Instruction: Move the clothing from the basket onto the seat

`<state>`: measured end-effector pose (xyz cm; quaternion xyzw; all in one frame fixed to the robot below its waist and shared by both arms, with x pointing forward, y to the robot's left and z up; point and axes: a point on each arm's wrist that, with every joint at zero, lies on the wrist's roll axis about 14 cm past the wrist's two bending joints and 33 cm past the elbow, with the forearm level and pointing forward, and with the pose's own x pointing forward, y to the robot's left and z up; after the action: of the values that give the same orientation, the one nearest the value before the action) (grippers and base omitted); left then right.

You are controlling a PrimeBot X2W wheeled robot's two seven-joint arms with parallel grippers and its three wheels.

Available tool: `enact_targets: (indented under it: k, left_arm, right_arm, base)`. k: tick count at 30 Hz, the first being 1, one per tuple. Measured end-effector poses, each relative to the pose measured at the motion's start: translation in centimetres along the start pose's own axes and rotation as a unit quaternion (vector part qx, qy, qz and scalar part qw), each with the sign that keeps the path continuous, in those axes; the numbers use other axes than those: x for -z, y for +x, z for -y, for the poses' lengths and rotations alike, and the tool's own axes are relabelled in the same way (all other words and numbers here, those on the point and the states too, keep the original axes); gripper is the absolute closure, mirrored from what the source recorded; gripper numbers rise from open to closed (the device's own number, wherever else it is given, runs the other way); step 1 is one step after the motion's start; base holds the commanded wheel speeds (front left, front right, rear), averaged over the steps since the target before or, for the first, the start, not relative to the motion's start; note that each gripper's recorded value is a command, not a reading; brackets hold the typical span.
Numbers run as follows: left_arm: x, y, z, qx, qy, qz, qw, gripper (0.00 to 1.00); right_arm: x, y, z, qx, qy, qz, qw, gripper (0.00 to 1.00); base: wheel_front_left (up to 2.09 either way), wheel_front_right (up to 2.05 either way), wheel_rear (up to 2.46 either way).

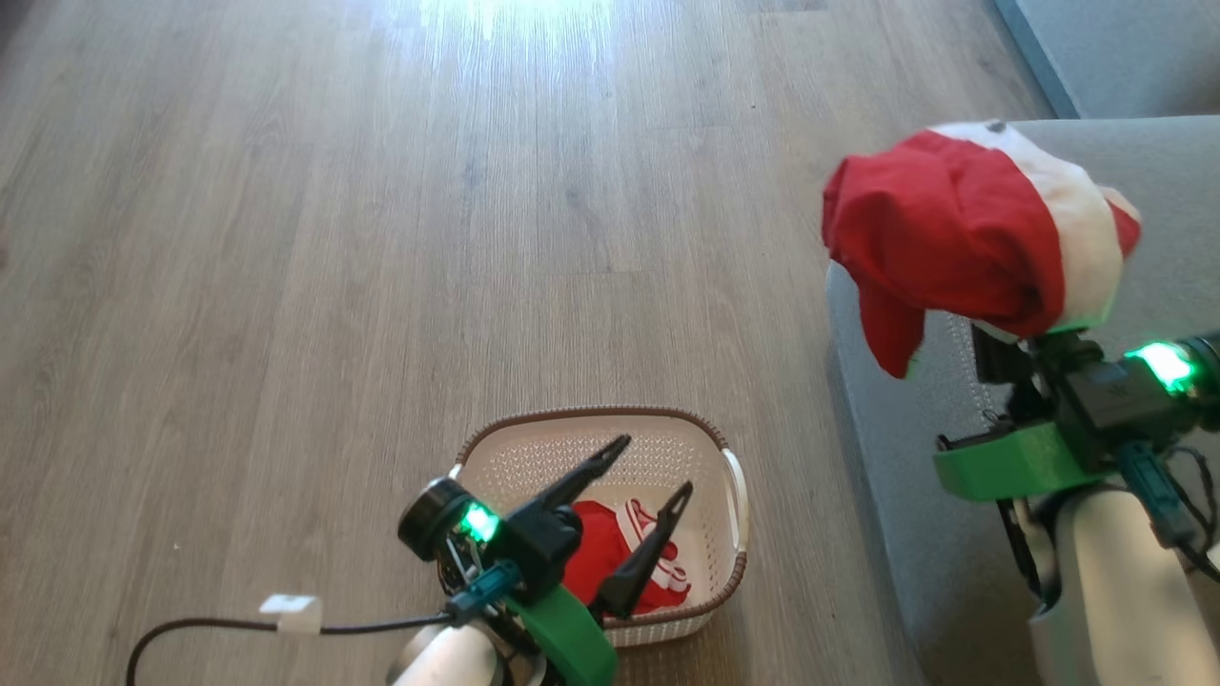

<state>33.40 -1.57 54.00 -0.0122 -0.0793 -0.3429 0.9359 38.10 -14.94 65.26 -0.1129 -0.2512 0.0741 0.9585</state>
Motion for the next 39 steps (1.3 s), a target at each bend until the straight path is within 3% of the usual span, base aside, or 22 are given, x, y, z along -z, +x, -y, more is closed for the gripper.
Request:
enact_targets:
  k: [6,16,22,27,39]
  left_arm:
    - [2.6,-1.0,1.2,0.019,-0.006,-0.04,0.999,0.0]
    - [3.2,-1.4,1.9,0.025,-0.014,-0.051,0.998,0.0]
    - [2.9,-1.5,1.7,0.021,-0.014,-0.046,0.999,0.0]
    - [2.8,-1.4,1.8,0.022,-0.014,-0.044,0.999,0.0]
    - [2.9,-1.3,2.0,0.025,-0.021,-0.045,0.998,0.0]
  right_arm:
    - [0.9,-1.0,1.1,0.018,-0.003,-0.018,1.0,1.0]
    - [1.4,-1.7,2.6,0.047,0.012,-0.026,0.999,1.0]
    - [7.2,-6.1,3.6,0.079,0.043,-0.128,0.988,1.0]
    - [9.4,-7.7,3.3,0.083,0.06,-0.167,0.981,1.0]
    - [9.6,-8.0,3.2,0.084,0.061,-0.172,0.98,1.0]
  base:
    - [0.0,0.0,0.0]
    - [0.0,0.0,0.0]
    - [0.0,0.0,0.0]
    - [0.0,0.0,0.0]
    - [0.0,0.0,0.0]
